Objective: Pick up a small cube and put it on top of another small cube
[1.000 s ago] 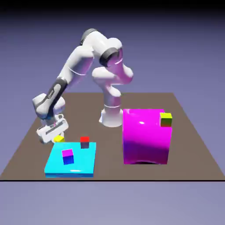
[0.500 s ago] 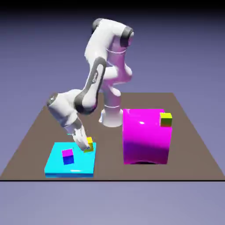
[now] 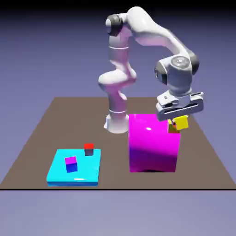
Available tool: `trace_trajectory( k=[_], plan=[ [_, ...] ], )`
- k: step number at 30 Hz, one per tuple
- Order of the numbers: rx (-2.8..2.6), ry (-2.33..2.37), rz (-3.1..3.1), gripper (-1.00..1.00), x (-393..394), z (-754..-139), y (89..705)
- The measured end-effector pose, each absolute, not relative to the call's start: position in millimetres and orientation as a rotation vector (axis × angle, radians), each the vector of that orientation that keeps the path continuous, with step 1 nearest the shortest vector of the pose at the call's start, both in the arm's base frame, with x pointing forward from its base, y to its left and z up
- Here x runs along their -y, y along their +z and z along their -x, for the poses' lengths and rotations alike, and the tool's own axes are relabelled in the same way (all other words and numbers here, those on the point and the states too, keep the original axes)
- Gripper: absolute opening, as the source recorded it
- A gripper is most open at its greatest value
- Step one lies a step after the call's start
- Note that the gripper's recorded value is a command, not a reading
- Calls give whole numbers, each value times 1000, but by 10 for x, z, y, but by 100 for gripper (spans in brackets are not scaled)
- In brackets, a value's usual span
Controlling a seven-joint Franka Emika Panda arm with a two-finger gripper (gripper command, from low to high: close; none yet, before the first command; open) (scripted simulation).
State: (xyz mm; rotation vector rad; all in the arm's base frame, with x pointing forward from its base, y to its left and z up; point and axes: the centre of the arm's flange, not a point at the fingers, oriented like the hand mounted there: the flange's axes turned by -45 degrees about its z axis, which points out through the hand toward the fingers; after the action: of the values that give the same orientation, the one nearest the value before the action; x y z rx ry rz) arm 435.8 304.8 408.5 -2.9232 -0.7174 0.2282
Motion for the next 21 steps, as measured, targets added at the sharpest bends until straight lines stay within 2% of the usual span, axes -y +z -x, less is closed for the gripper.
trace_trajectory(
  k=[2,5,7,8,21],
  plan=[
    [960,204,2882,-100,-3245,-4165,4122],
    [974,158,2912,-100,-2500,-4584,4175],
    [1287,142,2825,-100,-2922,-4281,4213],
    [1320,132,2825,-100,-2756,-4367,4231],
    [2490,101,2233,-100,-3028,-3878,4475]
  ],
)
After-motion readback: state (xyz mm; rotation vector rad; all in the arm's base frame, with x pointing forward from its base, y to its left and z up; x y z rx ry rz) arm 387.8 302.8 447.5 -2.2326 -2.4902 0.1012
